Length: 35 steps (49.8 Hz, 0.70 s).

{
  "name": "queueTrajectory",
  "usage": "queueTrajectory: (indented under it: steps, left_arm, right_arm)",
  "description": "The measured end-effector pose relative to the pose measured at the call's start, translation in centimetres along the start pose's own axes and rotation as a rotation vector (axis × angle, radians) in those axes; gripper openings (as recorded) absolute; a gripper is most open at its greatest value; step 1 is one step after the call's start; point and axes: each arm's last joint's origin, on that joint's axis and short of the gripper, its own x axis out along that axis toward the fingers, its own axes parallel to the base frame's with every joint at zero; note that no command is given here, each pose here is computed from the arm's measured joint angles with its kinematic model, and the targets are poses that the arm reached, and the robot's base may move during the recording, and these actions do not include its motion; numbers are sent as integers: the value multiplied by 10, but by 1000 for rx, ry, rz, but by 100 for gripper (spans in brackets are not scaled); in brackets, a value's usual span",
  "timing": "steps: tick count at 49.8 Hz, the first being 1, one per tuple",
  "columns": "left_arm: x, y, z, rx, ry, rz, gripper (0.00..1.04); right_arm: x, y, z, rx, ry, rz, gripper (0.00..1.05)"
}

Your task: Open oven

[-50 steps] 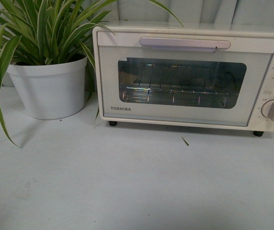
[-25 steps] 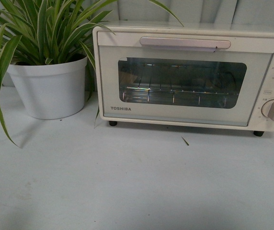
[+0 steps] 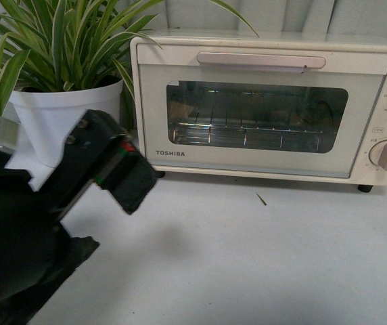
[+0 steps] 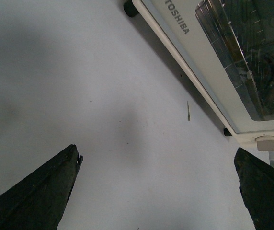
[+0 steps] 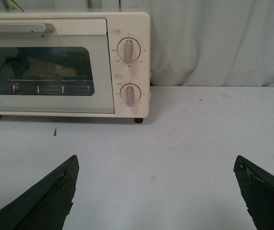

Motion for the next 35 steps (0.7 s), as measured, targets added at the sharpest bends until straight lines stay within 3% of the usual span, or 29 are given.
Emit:
queueTrajectory:
  steps: [13, 35]
  left_arm:
    - [34, -14, -13, -48, 45, -6, 98]
    - [51, -15, -26, -117, 52, -7, 98]
  right_arm:
    - [0, 0, 0, 0, 0, 0, 95]
    - [0, 0, 0, 0, 0, 0, 95]
